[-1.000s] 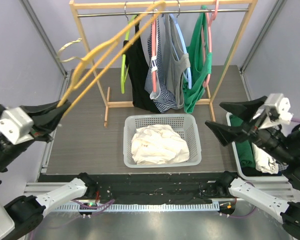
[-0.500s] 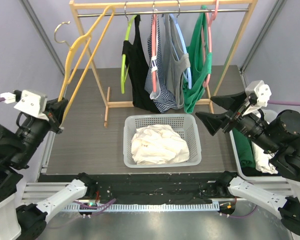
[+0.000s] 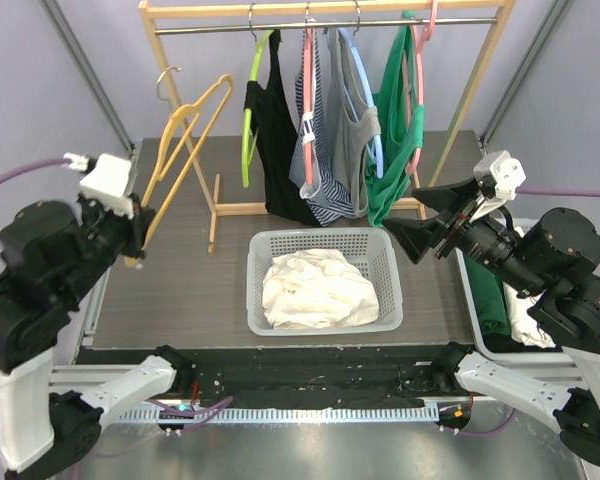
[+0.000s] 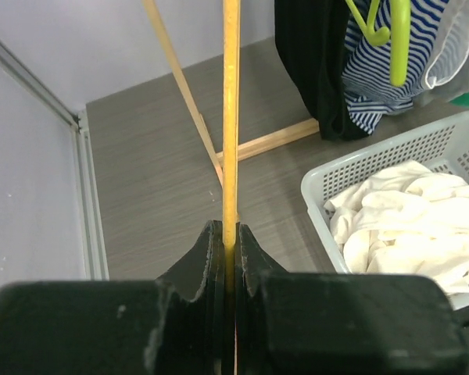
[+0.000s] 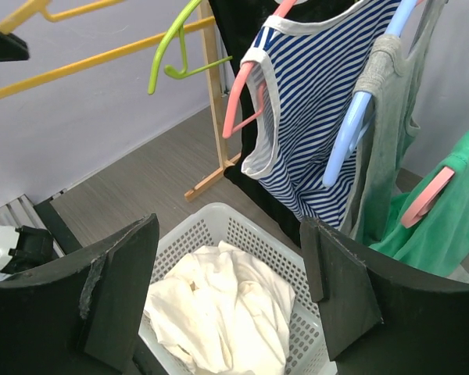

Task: Remove the tank top from the hanger
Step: Place the hanger at the clothesline.

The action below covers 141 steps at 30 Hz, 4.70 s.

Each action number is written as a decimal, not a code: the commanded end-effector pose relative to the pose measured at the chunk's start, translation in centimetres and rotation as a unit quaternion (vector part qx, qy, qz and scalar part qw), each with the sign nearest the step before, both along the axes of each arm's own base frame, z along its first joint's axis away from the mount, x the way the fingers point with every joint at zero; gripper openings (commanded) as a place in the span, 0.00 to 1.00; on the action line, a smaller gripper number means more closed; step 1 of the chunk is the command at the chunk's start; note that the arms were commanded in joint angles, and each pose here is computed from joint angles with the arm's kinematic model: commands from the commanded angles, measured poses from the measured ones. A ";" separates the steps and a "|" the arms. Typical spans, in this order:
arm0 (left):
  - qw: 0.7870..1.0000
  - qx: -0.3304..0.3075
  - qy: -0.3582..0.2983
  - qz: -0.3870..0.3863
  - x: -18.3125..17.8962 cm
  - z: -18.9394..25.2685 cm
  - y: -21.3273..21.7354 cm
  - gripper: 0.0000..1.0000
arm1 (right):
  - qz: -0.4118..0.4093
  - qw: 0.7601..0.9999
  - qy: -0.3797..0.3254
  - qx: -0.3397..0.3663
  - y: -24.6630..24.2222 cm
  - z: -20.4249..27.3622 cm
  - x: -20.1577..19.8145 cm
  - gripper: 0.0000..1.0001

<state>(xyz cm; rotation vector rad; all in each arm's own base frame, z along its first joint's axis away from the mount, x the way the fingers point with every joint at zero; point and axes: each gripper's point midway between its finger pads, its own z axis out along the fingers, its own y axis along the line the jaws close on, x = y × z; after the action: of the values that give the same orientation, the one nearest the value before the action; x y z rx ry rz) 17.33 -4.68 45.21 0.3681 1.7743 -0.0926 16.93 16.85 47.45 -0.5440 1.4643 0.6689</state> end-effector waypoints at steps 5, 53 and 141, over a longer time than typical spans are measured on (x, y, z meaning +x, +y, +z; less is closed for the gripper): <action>0.999 -0.001 0.036 0.039 6.4 0.9 -2.5 0.00 | 0.005 1.000 -0.012 0.023 -0.2 1.6 -0.5 0.80; 0.982 -0.113 -0.034 0.150 16.2 5.0 -1.5 0.00 | 0.032 0.999 -0.003 0.011 1.0 -1.3 -0.6 0.79; 0.962 -0.007 -0.052 0.269 20.4 -1.7 -7.0 0.00 | 0.082 0.996 0.005 0.039 1.0 -1.0 -3.4 0.66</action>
<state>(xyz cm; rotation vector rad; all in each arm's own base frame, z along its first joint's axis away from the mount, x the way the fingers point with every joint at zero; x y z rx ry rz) 37.94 -11.26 42.92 -0.1802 1.7219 0.2930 14.25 17.98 43.93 -0.6268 1.4739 0.8110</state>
